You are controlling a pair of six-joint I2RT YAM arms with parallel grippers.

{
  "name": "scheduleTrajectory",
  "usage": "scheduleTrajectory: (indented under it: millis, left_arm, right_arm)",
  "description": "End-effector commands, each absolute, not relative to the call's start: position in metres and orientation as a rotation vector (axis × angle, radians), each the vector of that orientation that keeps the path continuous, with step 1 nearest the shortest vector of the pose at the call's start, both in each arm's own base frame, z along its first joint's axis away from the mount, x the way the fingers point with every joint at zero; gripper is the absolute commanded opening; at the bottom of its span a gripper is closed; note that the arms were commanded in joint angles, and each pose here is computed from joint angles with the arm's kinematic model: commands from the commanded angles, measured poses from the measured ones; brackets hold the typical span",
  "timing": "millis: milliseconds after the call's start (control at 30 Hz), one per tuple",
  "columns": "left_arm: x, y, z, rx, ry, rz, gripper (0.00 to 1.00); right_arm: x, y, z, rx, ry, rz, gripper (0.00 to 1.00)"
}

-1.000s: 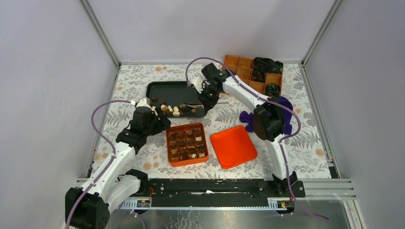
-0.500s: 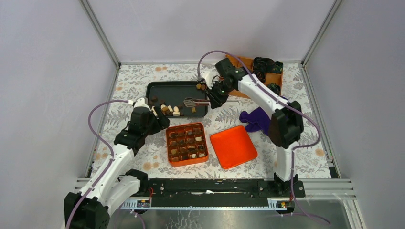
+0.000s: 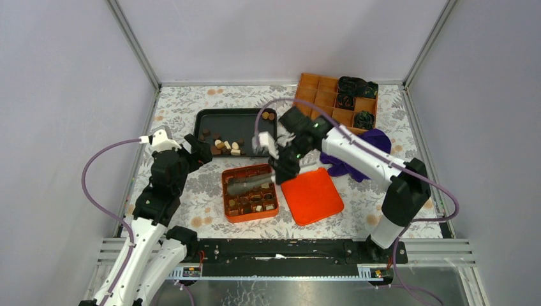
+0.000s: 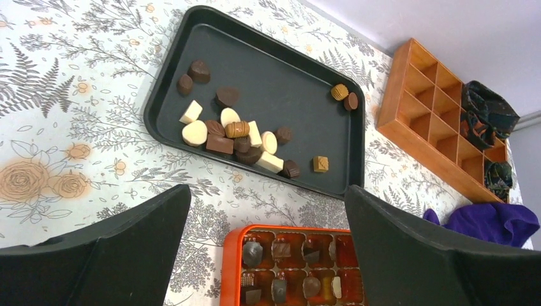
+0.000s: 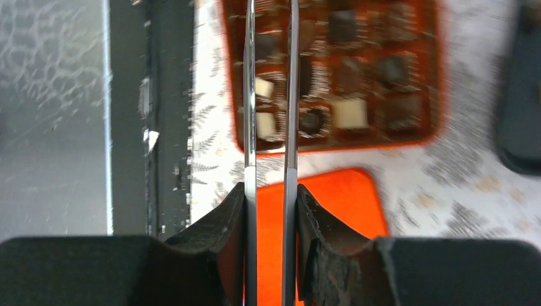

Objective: Pack the chocolate
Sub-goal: Place the fake chocolate in the packing box.

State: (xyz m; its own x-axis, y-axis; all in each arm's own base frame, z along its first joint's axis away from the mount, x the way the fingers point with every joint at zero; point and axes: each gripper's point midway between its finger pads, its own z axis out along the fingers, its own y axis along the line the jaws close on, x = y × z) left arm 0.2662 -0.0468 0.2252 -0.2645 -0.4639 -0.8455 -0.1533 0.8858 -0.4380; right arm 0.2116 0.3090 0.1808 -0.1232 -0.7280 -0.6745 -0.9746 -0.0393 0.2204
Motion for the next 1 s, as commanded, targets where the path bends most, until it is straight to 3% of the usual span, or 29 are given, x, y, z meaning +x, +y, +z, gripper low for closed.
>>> scheduleTrajectory:
  millis: [0,500,967]
  left_arm:
    - [0.268,-0.033,0.246,-0.499,1.765,-0.264,0.99]
    - [0.255,-0.034,0.230,-0.561,1.781,-0.314,0.99]
    - [0.257,-0.036,0.226,-0.559,1.793,-0.320,0.99]
  right_arm:
    - [0.167,0.326,0.173,-1.994,1.749,0.960,0.08]
    - [0.165,0.345,0.145,-2.068,1.770,0.791,0.14]
    - [0.161,0.345,0.137,-2.091,1.779,0.754,0.45]
